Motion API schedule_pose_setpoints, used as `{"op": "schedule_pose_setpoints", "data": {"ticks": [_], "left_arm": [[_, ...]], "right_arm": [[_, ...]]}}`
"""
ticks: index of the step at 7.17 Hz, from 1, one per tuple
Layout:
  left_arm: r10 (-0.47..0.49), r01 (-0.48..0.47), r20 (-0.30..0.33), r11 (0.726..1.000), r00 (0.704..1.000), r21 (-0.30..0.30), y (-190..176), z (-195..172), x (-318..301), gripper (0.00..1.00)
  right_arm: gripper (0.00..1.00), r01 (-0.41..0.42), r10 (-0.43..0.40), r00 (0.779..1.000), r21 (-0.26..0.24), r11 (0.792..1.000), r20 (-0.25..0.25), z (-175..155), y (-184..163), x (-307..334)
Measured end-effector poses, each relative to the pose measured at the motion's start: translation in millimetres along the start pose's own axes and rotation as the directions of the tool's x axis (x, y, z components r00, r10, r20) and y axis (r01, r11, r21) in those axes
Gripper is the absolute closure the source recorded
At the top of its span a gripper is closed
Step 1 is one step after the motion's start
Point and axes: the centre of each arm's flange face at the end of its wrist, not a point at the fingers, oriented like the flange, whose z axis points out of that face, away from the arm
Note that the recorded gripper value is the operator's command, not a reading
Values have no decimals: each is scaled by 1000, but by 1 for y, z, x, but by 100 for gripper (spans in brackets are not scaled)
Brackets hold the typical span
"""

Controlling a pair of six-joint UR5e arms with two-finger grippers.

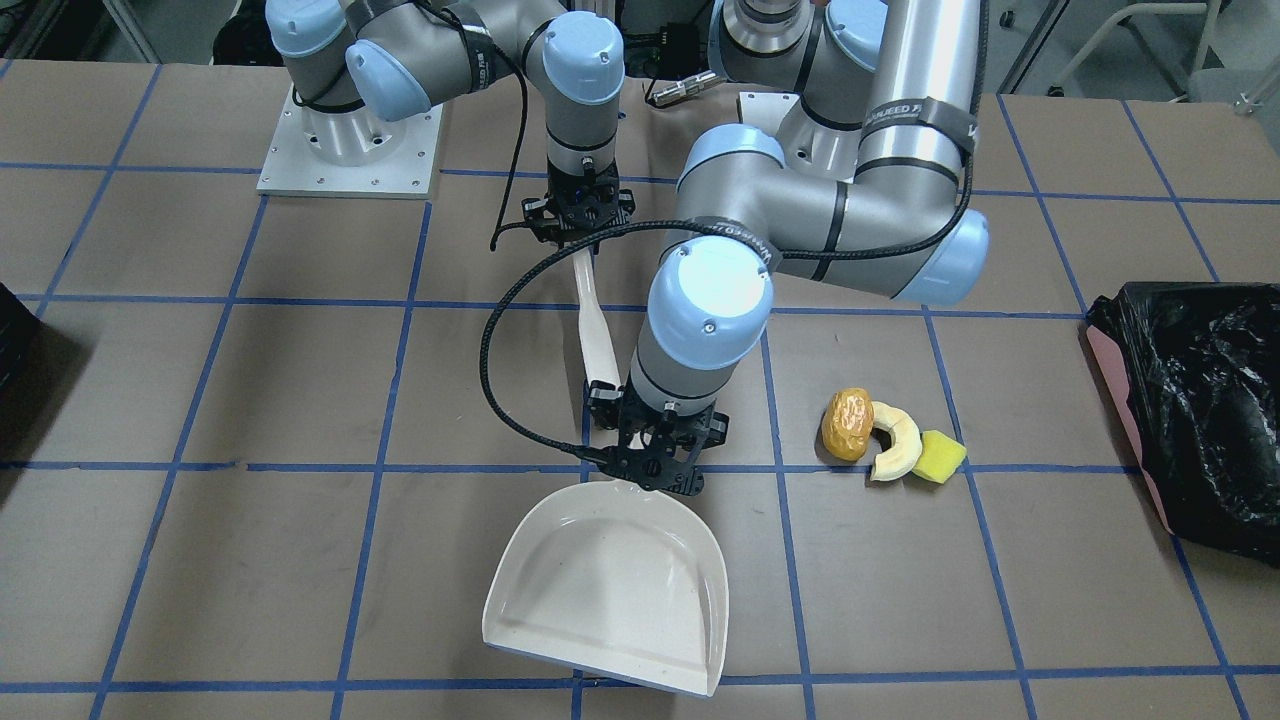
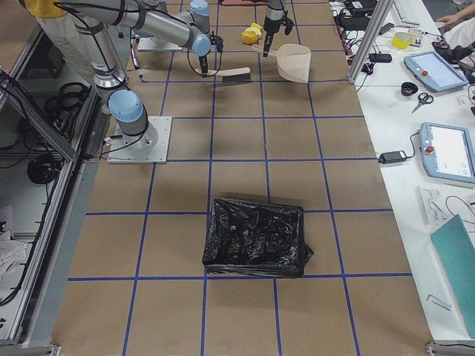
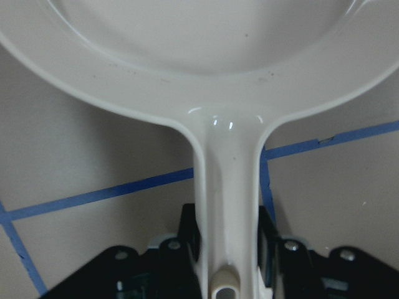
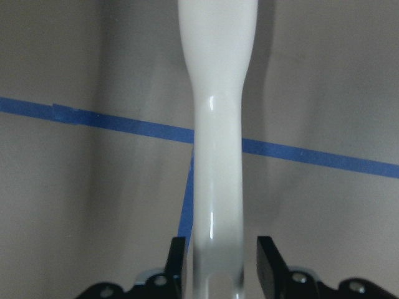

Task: Sweep and dump trash in nearest bin
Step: 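Carry the dustpan with the left gripper beside the food scraps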

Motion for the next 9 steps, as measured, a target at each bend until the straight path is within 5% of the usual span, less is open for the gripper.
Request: {"op": "schedule_pose_setpoints", "data": {"ticks": [3, 6, 7, 9], "left_arm": [[125, -125, 1, 992, 992, -4, 38, -77, -78, 100], [341, -338, 11, 934, 940, -112, 96, -129, -182, 100], [422, -417, 2, 897, 907, -147, 118, -142, -227, 100], [620, -603, -17, 756, 784, -256, 163, -157, -321, 100]], "right_arm": [[75, -12, 12, 1000, 8, 1000, 2, -3, -1, 0], [86, -29, 29, 1000, 10, 1000, 4, -4, -1, -1], [88, -33, 33, 999, 20, 999, 6, -8, -3, -1], [88, -38, 37, 999, 64, 997, 13, -30, -16, -4]]}}
